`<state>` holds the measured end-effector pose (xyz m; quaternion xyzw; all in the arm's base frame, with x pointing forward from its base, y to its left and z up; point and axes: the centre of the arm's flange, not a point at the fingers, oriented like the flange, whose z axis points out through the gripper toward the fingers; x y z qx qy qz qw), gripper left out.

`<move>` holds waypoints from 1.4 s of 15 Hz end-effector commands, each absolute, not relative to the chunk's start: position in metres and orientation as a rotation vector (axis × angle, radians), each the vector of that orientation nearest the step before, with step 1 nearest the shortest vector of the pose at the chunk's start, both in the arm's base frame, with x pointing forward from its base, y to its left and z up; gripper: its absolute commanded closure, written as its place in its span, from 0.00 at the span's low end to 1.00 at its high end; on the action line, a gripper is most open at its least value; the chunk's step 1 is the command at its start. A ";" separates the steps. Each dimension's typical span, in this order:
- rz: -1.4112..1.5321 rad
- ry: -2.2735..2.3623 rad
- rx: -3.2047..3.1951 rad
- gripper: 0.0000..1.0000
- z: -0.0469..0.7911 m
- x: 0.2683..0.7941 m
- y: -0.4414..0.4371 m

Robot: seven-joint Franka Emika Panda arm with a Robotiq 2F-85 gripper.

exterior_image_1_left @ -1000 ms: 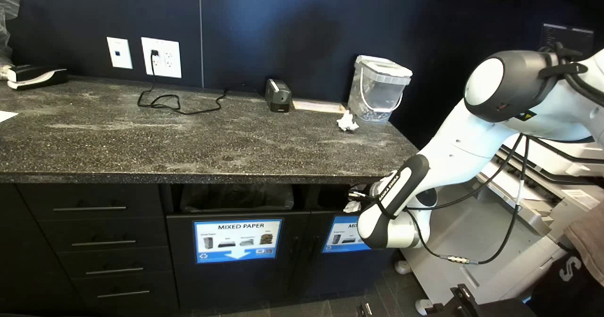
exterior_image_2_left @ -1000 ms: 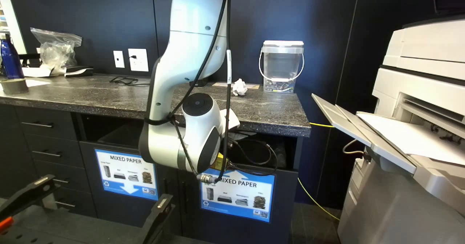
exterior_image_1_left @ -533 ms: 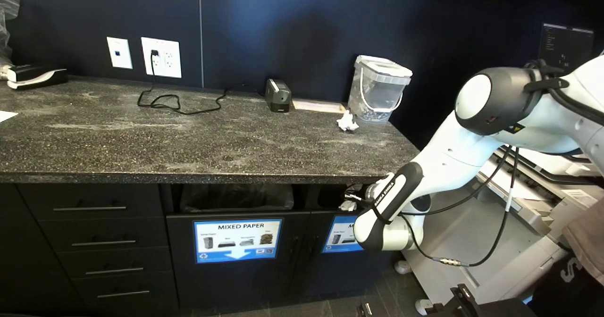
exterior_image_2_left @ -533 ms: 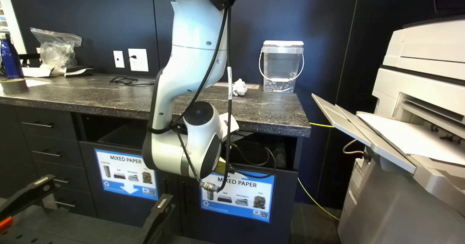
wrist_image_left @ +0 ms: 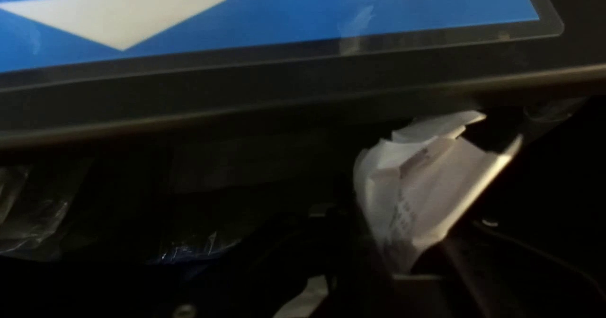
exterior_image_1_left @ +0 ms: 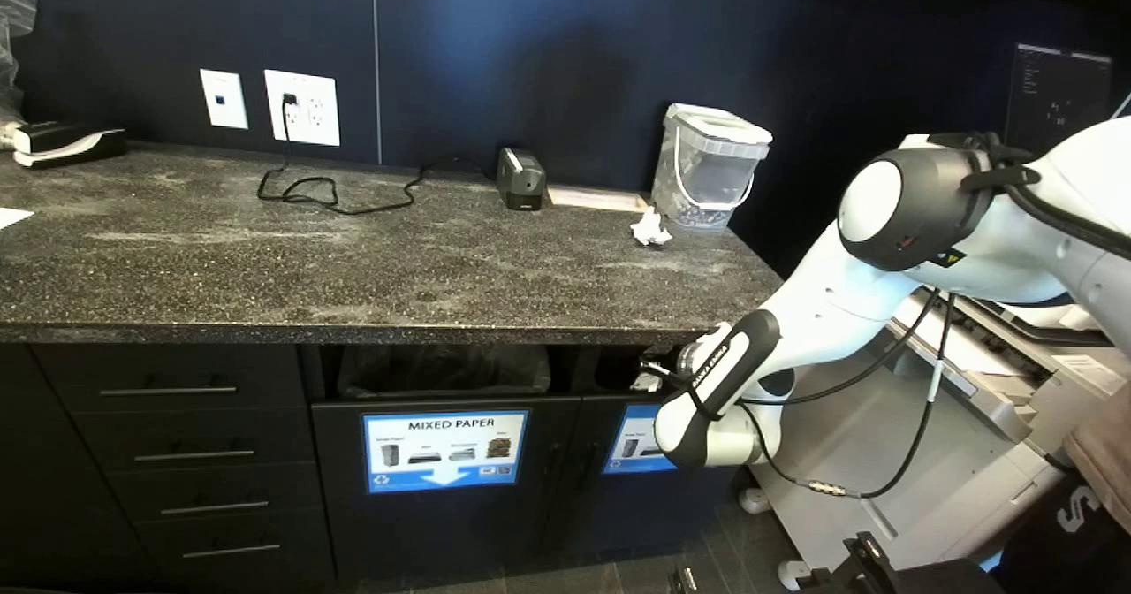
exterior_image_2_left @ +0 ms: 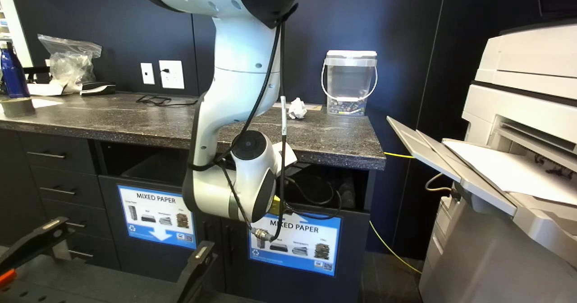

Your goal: Put the papers in the bin to the right

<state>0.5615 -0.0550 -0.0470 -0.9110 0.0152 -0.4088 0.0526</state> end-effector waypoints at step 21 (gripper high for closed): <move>-1.052 -0.110 -2.911 0.00 -0.032 0.552 -0.052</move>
